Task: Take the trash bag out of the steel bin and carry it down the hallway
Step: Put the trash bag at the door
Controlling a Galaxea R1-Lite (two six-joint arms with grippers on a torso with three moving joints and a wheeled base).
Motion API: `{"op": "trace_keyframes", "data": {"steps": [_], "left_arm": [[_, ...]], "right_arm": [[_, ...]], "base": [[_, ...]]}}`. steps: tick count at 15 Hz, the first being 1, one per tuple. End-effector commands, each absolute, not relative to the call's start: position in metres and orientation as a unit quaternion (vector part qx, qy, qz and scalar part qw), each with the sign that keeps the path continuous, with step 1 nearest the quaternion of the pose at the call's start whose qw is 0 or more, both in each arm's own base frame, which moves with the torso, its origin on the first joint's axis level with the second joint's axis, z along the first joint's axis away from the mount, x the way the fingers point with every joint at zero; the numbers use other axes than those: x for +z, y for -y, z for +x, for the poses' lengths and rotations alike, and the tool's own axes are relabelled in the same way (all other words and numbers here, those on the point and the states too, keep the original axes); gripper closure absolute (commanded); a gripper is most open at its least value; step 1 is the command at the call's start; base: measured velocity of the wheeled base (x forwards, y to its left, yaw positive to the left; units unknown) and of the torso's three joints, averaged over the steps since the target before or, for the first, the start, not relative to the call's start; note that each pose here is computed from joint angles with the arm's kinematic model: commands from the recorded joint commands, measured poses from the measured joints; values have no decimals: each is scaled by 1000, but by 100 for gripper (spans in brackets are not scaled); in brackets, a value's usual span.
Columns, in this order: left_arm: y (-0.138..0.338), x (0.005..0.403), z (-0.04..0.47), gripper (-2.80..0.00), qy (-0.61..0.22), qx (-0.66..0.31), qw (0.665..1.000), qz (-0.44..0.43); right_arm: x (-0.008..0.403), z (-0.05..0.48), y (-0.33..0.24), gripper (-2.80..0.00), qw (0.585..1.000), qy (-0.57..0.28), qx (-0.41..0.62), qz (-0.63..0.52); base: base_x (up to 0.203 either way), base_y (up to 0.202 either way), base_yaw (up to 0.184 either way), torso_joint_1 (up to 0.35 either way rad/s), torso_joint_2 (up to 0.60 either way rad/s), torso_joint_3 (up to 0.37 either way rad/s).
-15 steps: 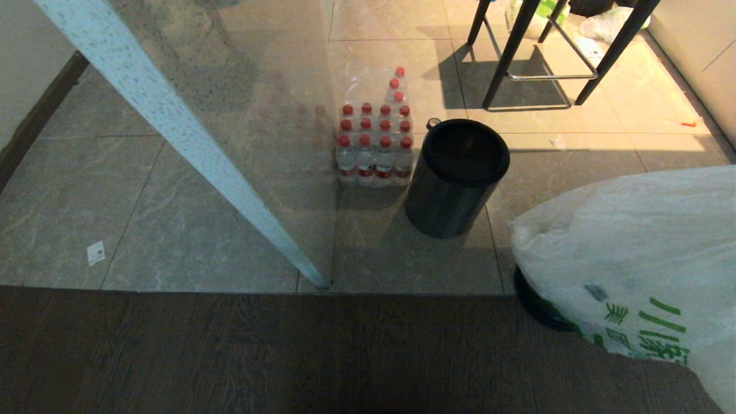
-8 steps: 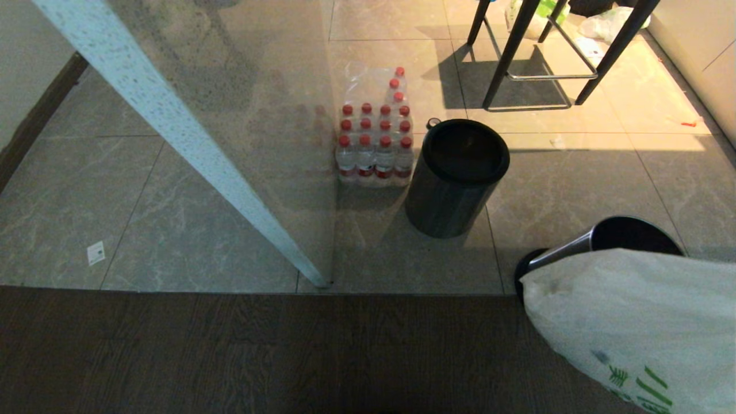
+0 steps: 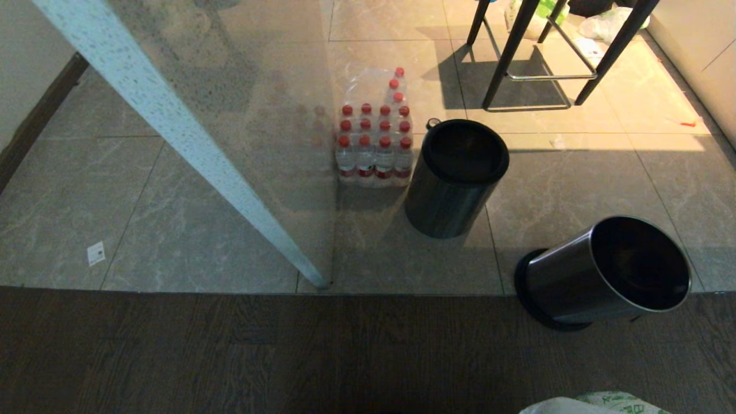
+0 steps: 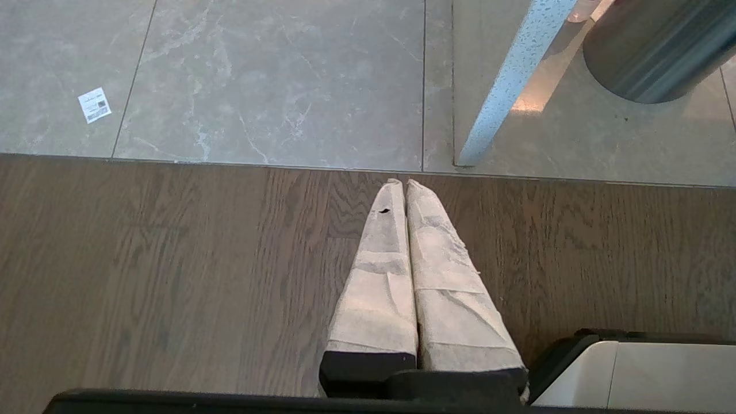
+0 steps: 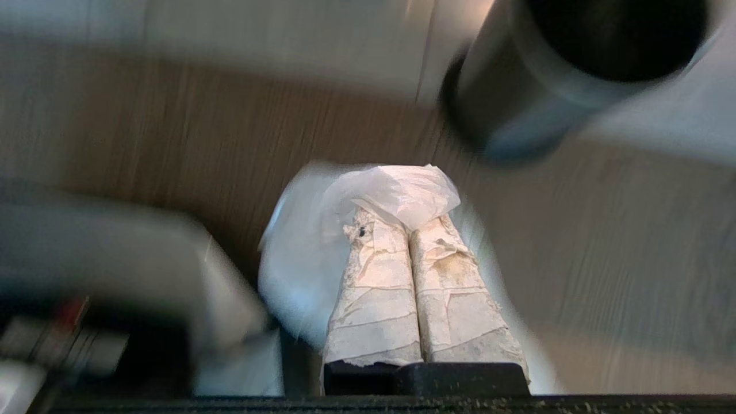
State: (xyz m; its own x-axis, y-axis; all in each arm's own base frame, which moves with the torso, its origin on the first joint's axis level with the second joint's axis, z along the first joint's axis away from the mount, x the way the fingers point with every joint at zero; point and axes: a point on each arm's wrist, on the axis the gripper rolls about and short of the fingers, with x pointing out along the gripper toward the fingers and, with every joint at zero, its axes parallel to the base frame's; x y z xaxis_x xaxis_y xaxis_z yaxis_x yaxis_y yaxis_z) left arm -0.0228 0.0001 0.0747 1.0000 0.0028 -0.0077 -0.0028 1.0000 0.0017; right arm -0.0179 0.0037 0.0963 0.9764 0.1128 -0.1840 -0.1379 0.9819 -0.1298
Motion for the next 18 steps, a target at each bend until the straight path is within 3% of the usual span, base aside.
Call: {"op": "trace_keyframes", "data": {"steps": [1,3,6,18], "left_arm": [[0,75,-23,0,-4,2,1000,1],[0,75,-23,0,-4,2,1000,1],[0,75,-23,0,-4,2,1000,1],[0,75,-23,0,-3,2,1000,-4]], "right_arm": [[85,-27,-3,0,996,0,52,-72],[84,-24,-1,0,998,43,6,-42],[75,-24,0,0,1000,-12,1,-29],[76,-23,0,0,1000,2,-1,-25]], "base": [[0,0,0,0,0,0],[0,0,0,0,0,0],[0,0,0,0,0,0],[0,0,0,0,0,0]]}}
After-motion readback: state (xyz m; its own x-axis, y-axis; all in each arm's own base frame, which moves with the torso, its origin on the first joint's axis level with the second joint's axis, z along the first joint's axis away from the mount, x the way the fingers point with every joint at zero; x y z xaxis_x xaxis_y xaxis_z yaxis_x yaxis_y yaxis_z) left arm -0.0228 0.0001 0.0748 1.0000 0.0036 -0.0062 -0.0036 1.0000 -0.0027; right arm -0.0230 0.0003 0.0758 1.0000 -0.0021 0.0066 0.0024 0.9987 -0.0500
